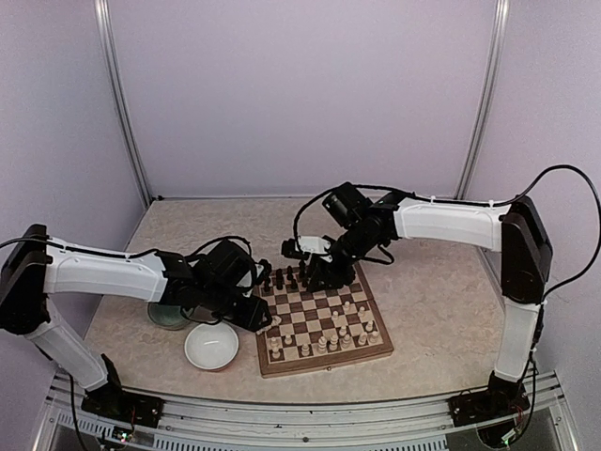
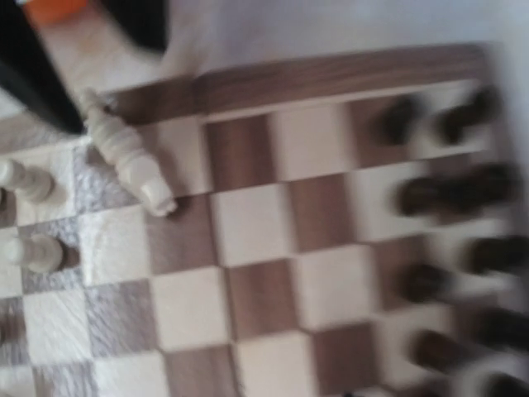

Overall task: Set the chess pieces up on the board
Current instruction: Pick up the chess pile from the chessboard, then pick up the knight from the chess pile.

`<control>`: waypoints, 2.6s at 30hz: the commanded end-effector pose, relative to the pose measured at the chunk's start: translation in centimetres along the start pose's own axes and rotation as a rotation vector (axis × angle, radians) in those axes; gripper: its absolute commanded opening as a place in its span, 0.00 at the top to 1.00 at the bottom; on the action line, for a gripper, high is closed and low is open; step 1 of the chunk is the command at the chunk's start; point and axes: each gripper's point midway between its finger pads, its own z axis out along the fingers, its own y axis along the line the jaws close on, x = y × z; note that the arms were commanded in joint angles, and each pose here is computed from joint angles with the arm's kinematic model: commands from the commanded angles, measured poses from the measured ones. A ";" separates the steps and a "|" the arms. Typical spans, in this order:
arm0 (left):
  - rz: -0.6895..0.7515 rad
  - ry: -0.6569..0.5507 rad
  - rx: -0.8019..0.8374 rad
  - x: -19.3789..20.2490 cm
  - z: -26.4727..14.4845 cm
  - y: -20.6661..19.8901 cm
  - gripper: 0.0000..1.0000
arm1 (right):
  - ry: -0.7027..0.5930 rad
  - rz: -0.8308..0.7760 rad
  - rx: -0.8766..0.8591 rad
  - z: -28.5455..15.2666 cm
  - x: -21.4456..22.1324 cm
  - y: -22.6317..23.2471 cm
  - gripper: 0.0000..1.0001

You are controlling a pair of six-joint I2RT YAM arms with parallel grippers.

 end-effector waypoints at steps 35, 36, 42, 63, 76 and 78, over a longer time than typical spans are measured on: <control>0.176 0.186 -0.133 2.5 2.2 -0.2 0.71 | -0.051 0.011 0.032 -2.9 0.5 -1.0 0.59; 0.180 0.193 -0.128 2.6 2.4 -0.3 0.73 | -0.052 0.012 0.032 -2.9 0.5 -1.0 0.60; 0.198 0.210 -0.090 2.8 2.7 -1.0 0.79 | -0.047 0.013 0.026 -2.6 0.7 -1.0 0.60; 0.213 -0.192 0.002 -5.3 -3.1 -3.2 0.97 | -0.267 0.259 -0.053 -8.5 -4.5 -3.7 0.58; 0.241 -0.304 0.133 -7.2 -5.4 -6.2 0.97 | -0.362 0.408 -0.372 -7.1 -5.9 0.1 0.52; 0.249 -0.305 0.149 -7.2 -5.5 -6.7 0.97 | -0.359 0.417 -0.386 -6.6 -5.8 0.1 0.52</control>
